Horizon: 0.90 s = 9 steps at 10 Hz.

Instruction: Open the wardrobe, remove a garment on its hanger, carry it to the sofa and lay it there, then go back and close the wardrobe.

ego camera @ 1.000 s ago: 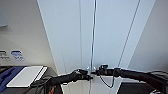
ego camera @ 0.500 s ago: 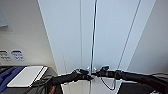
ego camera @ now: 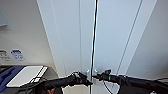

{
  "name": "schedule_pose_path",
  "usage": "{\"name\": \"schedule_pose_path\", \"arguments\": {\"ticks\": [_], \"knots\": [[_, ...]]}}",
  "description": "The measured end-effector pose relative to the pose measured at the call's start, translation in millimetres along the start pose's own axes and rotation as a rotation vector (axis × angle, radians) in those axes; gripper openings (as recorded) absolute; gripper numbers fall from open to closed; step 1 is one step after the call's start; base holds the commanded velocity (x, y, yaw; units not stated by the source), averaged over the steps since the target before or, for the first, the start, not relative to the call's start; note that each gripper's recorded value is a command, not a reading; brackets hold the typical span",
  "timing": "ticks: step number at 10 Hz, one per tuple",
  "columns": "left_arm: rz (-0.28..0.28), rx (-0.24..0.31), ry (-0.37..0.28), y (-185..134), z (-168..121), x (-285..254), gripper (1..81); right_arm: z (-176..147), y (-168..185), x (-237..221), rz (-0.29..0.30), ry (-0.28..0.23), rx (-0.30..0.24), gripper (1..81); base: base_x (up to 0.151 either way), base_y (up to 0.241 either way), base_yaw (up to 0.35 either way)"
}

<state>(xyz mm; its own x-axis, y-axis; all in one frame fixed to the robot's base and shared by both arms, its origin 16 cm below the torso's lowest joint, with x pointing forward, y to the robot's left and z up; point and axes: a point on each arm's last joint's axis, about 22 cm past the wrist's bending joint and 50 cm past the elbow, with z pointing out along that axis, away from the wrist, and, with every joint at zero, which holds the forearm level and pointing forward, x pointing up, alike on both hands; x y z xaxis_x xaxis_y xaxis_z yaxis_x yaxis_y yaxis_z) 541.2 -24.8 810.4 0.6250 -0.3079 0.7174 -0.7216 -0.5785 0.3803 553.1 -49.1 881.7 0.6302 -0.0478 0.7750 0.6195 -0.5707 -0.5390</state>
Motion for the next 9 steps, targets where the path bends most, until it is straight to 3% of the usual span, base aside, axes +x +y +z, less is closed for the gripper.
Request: {"name": "schedule_pose_path", "arguments": {"ticks": [2,4,6,9], "knots": [[0.032,-0.051,-0.002,17,-24,-35,81.1,-17,-13,-19,0.022,0.012,0.033,81.1,0.0,0.0,0.0],[0.021,-0.108,0.056,33,-54,-72,81.1,-37,-25,-38,0.027,-0.002,0.059,81.1,0.0,0.0,0.0],[-0.028,-0.143,0.091,46,-93,-118,81.1,-69,-36,-64,0.025,-0.024,0.077,81.1,0.0,0.0,0.0],[-0.084,-0.131,0.104,48,-156,-176,81.1,-126,-46,-99,0.039,-0.037,0.075,81.1,0.0,0.0,0.0]]}}
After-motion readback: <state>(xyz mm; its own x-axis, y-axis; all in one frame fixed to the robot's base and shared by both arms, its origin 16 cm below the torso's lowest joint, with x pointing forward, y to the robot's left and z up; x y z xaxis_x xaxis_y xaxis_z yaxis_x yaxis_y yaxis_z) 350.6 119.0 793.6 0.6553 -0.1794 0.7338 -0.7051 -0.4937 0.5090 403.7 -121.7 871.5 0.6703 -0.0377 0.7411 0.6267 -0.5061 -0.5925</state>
